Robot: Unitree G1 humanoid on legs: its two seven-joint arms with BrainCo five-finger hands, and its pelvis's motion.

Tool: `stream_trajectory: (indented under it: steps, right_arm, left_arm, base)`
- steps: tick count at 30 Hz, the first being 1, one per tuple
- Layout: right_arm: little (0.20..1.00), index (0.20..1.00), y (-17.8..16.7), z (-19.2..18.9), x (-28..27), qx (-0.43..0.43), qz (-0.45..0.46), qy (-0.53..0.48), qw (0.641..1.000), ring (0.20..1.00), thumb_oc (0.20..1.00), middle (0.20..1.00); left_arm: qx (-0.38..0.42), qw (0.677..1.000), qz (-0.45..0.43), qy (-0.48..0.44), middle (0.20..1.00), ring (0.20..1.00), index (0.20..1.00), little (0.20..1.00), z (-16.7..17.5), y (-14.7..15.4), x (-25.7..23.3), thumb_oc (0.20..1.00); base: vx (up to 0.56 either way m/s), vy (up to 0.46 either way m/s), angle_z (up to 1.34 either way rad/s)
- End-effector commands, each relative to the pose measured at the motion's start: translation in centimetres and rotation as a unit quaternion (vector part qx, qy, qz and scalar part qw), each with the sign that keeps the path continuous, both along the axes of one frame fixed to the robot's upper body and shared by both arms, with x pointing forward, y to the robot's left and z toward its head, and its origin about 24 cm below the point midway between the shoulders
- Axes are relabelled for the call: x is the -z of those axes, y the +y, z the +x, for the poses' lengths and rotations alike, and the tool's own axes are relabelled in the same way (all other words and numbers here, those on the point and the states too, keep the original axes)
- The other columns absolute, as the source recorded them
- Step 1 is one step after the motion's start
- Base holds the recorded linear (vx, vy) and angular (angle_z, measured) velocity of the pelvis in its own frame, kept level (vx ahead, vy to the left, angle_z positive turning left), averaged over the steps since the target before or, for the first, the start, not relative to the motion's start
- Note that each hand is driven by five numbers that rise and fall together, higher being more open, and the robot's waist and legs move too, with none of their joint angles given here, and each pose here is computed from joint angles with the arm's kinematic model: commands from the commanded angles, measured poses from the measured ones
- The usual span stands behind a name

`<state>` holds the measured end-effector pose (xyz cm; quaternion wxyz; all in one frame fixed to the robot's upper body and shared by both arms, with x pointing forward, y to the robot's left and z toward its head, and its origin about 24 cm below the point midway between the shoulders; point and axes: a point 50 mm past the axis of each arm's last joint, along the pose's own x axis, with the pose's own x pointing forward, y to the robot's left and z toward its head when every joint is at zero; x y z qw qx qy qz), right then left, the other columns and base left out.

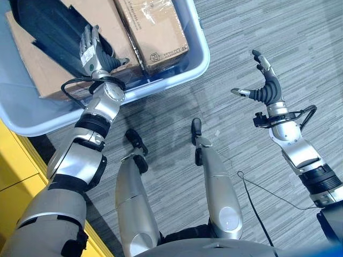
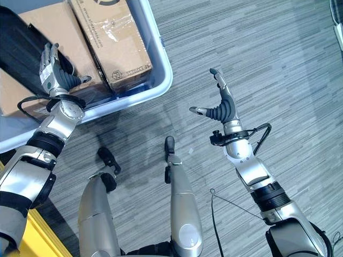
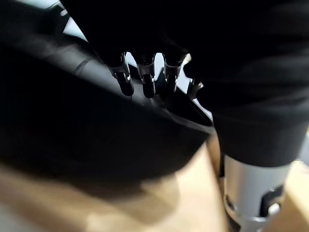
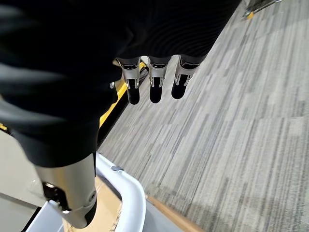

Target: Move parts from the plastic box to the shelf.

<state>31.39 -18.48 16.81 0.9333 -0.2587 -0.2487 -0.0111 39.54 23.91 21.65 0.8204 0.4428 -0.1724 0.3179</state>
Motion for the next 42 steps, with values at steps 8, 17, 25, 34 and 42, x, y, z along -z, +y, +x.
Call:
stream_trajectory:
  steps: [8, 17, 25, 34, 42]
  right_arm:
    - [1.000, 1.000, -1.0, -1.3, 0.0, -0.005, 0.029, -0.029, 0.999, 1.000, 1.000, 1.000]
    - [1.000, 1.000, -0.4, -2.3, 1.8, -0.008, 0.037, -0.016, 0.999, 1.000, 1.000, 1.000]
    - [1.000, 1.000, 0.7, -2.5, 2.6, 0.003, 0.053, -0.027, 0.998, 1.000, 1.000, 1.000]
    - [1.000, 1.000, 0.9, -2.3, 1.1, 0.003, 0.051, -0.055, 0.997, 1.000, 1.000, 1.000]
    - [1.000, 1.000, 1.1, -3.1, -1.1, -0.054, 0.032, -0.097, 0.993, 1.000, 1.000, 1.000]
  left_arm:
    - [0.045, 0.989, 0.032, -0.138, 1.000, 1.000, 1.000, 1.000, -0.9, -1.6, -3.4, 1.000]
    - [0.035, 0.929, 0.036, -0.368, 1.000, 1.000, 1.000, 1.000, -4.3, -3.9, -2.7, 1.000]
    - [-0.072, 0.909, -0.269, -0.309, 1.000, 1.000, 1.000, 1.000, -4.6, -0.3, 1.7, 1.000]
    - [-0.098, 0.895, -0.329, -0.284, 1.000, 1.000, 1.000, 1.000, -3.9, -0.1, 2.0, 1.000]
    - [0.016, 0.923, -0.316, -0.218, 1.000, 1.000, 1.000, 1.000, -2.9, -2.4, 2.1, 1.000]
  base:
    - [-0.01, -0.021, -0.04]
    - [0.00, -0.065, 0.04]
    - [0.00, -0.170, 0.20]
    - [0.02, -0.065, 0.00]
    - [0.01, 0.114, -0.04]
